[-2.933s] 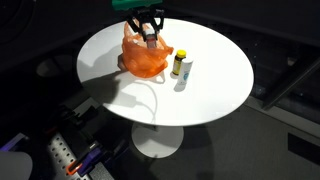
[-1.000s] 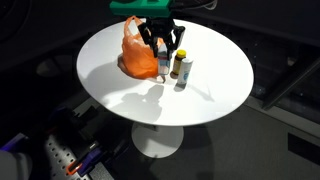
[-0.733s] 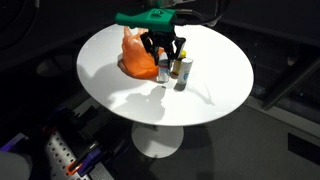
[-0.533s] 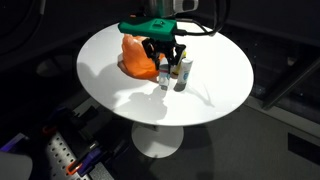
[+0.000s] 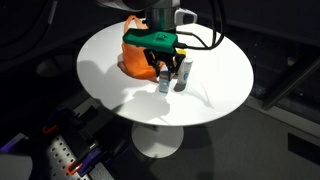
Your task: Remove the blue and white packet from the plastic bag
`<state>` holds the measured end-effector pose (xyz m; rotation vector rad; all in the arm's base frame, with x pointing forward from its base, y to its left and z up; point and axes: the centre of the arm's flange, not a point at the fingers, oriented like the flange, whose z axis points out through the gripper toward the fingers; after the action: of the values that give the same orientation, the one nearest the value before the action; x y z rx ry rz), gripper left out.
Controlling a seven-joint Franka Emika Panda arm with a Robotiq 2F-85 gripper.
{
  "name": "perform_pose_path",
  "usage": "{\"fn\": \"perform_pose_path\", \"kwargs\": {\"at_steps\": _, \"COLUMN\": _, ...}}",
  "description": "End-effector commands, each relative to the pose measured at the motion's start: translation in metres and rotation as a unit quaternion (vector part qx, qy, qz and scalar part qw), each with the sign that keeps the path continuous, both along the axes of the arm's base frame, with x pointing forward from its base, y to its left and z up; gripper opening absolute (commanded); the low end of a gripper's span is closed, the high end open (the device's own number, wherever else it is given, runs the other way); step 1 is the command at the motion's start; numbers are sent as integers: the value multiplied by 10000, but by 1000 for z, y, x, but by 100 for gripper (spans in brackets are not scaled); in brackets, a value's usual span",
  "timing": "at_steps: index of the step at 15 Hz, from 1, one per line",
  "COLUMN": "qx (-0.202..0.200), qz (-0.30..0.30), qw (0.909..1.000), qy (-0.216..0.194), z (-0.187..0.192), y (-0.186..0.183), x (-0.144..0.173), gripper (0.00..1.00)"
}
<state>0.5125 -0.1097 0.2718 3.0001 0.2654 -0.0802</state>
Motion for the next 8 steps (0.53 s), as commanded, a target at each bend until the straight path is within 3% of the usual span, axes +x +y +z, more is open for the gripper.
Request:
{"fn": "perform_pose_path", "kwargs": {"at_steps": 1, "qx": -115, "qz": 13, "qw": 9999, "qy": -99, "z": 5, "y": -4, "x": 7, "gripper": 80}}
{"fn": "perform_pose_path", "kwargs": {"at_steps": 3, "qx": -94, "qz": 76, "qw": 9998, "qy": -168, "z": 16, "y": -2, "x": 7, "gripper": 97}}
{"fn": "perform_pose_path", "kwargs": {"at_steps": 8, "qx": -34, "qz": 295, "qw": 9987, "qy": -404, "z": 65, "y": 16, "x": 9, "gripper": 100}}
